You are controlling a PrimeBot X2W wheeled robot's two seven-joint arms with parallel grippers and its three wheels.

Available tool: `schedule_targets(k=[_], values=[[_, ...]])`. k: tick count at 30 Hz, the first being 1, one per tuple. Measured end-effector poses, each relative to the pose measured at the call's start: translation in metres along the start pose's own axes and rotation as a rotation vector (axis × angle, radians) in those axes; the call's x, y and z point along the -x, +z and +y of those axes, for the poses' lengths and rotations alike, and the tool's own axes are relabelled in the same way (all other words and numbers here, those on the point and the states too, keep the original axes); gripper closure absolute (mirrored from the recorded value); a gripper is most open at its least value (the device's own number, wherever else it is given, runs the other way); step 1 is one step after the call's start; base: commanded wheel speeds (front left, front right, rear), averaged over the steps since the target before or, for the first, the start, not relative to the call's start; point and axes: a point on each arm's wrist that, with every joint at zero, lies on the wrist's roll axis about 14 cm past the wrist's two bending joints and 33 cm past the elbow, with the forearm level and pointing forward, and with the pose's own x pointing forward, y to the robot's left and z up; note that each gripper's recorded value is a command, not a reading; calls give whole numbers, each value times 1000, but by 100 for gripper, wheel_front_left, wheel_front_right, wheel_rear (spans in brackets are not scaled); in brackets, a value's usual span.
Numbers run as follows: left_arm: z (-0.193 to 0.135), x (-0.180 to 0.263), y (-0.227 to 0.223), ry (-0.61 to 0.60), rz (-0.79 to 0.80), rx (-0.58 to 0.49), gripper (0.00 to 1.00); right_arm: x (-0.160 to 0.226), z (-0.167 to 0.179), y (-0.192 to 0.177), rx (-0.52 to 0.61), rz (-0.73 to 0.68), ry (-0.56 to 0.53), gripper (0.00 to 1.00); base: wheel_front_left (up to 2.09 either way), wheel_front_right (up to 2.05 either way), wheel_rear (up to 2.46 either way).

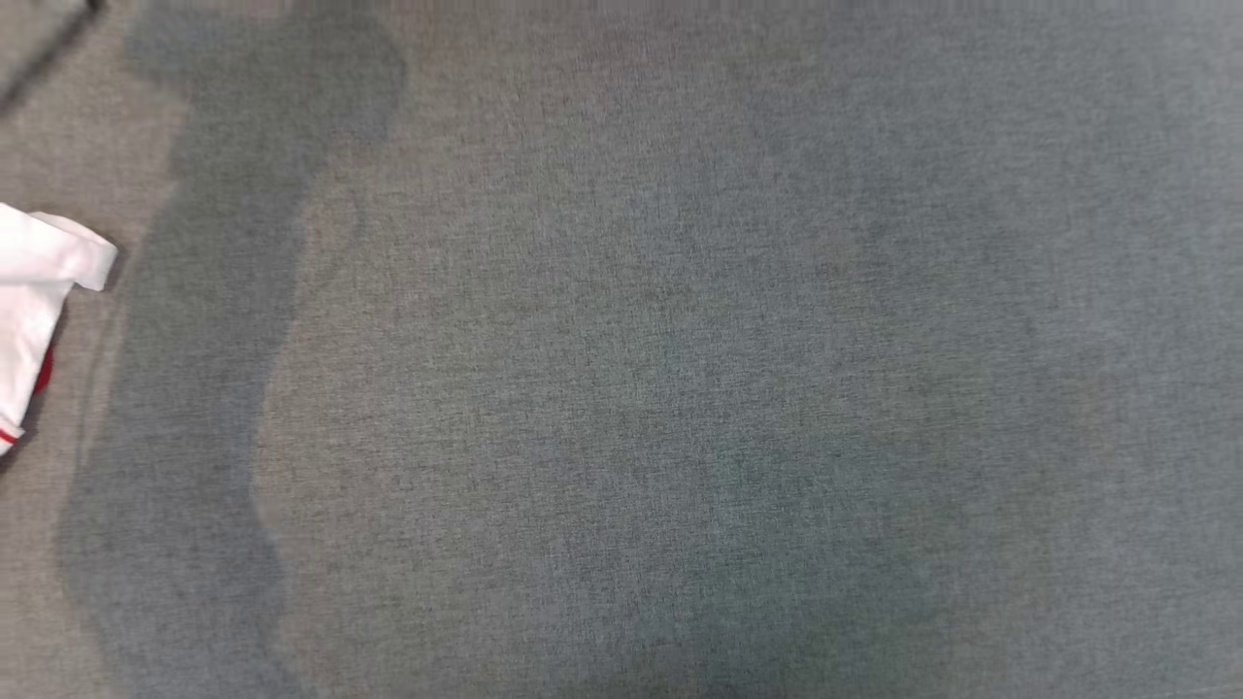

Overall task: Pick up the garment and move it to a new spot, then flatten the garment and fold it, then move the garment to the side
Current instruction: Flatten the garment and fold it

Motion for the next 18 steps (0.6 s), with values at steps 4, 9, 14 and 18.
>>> schedule_targets(k=[4,9,14,18], values=[[-14,15,-49,-36,109,-16,100,29,6,-36,-9,118,6,100,0,0,0],[-45,47,-102,-115,224,-34,100,77,21,-74,-41,270,23,100,0,0,0],[-78,83,-141,-184,282,-59,100,131,32,-103,-45,393,18,100,0,0,0],[-104,110,-169,-239,320,-74,100,170,45,-110,-49,433,33,100,0,0,0]])
